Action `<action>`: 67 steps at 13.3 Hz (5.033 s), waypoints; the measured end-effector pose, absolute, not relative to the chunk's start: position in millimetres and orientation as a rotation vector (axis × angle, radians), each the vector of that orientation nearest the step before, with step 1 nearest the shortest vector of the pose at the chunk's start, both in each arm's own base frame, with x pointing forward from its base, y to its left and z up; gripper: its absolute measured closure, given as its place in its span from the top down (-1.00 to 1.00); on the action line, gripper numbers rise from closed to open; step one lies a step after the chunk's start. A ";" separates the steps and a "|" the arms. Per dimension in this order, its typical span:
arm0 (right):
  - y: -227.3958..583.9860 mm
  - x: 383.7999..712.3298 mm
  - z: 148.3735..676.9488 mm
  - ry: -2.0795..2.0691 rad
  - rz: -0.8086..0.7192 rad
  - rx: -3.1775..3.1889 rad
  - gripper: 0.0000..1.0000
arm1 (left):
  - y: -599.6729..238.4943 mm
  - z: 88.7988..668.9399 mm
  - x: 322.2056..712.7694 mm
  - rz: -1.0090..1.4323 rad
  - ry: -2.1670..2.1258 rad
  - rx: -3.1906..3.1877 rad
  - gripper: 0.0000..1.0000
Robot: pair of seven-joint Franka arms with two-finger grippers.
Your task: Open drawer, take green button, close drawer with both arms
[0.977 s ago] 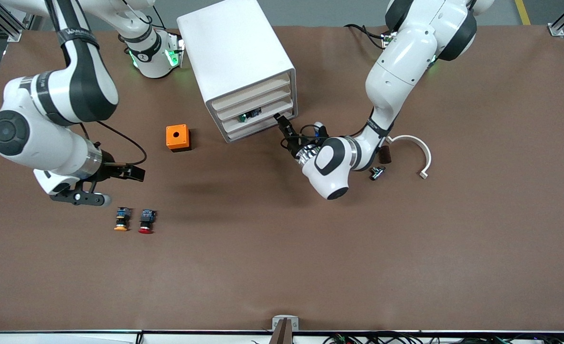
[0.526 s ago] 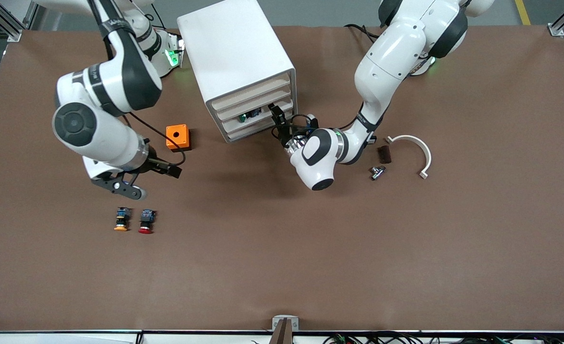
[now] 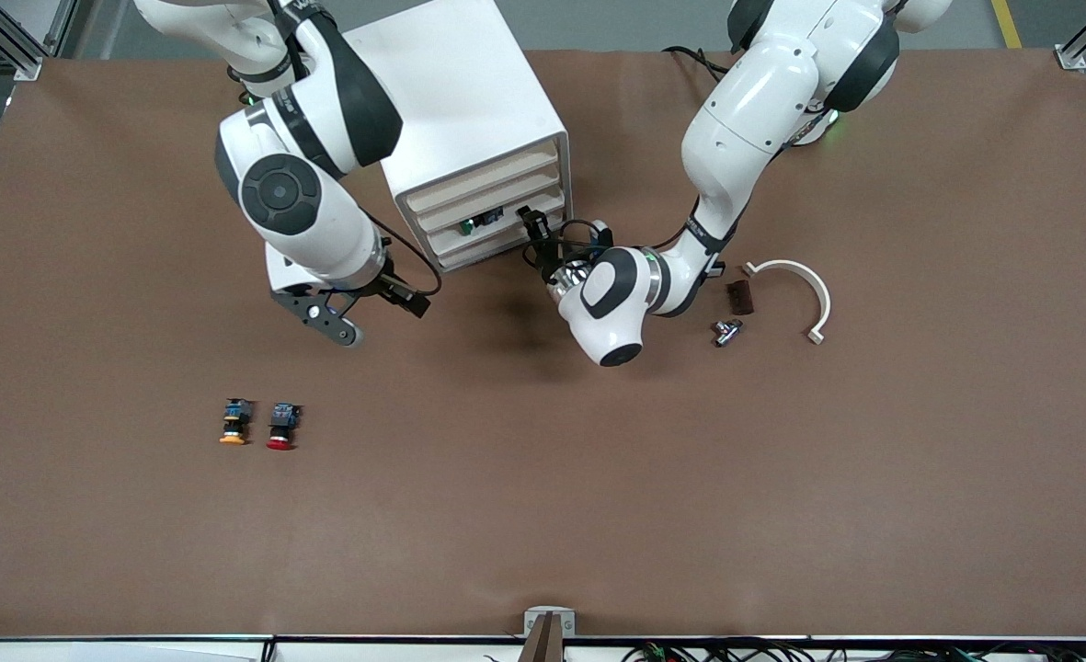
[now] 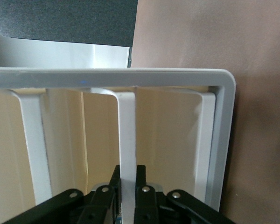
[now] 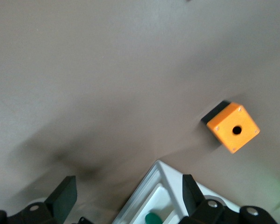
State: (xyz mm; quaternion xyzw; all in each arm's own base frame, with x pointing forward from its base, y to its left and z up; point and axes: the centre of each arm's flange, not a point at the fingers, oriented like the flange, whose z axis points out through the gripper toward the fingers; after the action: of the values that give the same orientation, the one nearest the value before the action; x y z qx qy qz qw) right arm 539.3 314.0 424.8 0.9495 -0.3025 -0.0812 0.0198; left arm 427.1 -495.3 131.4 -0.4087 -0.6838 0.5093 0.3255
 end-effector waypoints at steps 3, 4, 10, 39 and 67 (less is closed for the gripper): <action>345.3 528.3 410.0 -1.085 -0.243 2.899 1.00 | -486.3 131.4 439.0 1.338 -1.817 -1.063 -0.72; 357.5 523.3 403.7 -1.125 -0.239 2.883 1.00 | -479.4 131.8 447.6 1.346 -1.832 -1.055 -0.72; 411.2 496.8 364.6 -1.280 -0.197 2.845 1.00 | -425.8 138.1 512.3 1.433 -1.947 -1.088 -0.72; 455.1 466.2 310.5 -1.114 -0.127 2.909 -0.22 | -287.9 226.4 639.0 1.108 -2.173 -1.675 0.99; 138.2 672.1 246.7 -0.085 0.009 3.142 -0.22 | -521.1 217.7 515.0 0.304 -1.010 -2.908 0.98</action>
State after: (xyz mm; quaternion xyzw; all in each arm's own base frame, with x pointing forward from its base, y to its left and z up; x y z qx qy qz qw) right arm 672.1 138.2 246.7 0.9996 -0.0270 0.0027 -0.0006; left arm 515.0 -521.1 217.7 -0.9398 -0.3263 0.0982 0.0242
